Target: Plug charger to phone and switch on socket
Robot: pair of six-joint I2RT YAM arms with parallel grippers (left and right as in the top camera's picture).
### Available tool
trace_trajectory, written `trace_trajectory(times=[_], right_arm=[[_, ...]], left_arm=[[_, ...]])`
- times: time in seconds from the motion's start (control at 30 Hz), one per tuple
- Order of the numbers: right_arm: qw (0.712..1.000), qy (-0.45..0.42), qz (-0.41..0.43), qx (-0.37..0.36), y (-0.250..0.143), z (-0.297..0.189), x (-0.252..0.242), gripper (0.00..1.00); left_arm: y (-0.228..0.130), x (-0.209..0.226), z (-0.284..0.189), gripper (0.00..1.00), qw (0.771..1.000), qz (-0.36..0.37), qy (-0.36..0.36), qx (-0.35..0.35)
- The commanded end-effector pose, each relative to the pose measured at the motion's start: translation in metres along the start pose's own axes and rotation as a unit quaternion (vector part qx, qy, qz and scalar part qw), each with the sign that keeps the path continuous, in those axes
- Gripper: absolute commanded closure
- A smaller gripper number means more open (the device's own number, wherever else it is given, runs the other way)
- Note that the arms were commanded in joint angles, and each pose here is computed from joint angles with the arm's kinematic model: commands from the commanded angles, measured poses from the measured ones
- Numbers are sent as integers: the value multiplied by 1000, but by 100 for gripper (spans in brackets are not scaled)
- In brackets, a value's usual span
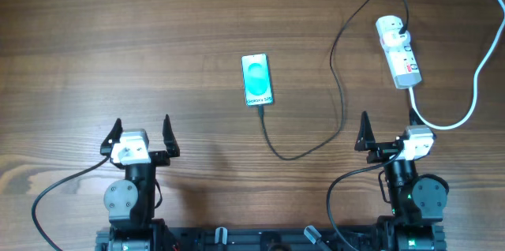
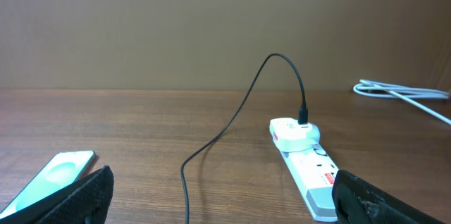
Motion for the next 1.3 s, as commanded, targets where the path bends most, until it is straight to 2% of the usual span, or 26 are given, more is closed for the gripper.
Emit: trace_trajectory(times=[0.0, 0.17, 0.27, 0.47, 1.27], right_arm=[[1000, -1, -6, -6, 1, -1, 0, 0], [1000, -1, -6, -6, 1, -1, 0, 0], [1000, -1, -6, -6, 1, -1, 0, 1], [1000, -1, -6, -6, 1, -1, 0, 0], [1000, -1, -6, -6, 1, -1, 0, 0]], left_arm=[[-1, 3, 0, 0, 1000, -14, 13, 1], [-1, 3, 0, 0, 1000, -16, 13, 0], [-1, 5, 0, 0, 998, -51, 24, 0], [-1, 2, 0, 0, 1000, -9, 11, 0], [-1, 1, 0, 0, 1000, 3, 3, -1]])
Point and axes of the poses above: each gripper's point midway between its finger pads, its own z axis out along the fingers, its own x axis along the line the jaws close on, y = z × x, the point moved 8 cm from there along -z, back along the fingers, and after that the axes turned 9 degrees about z, right-handed, at the moved point
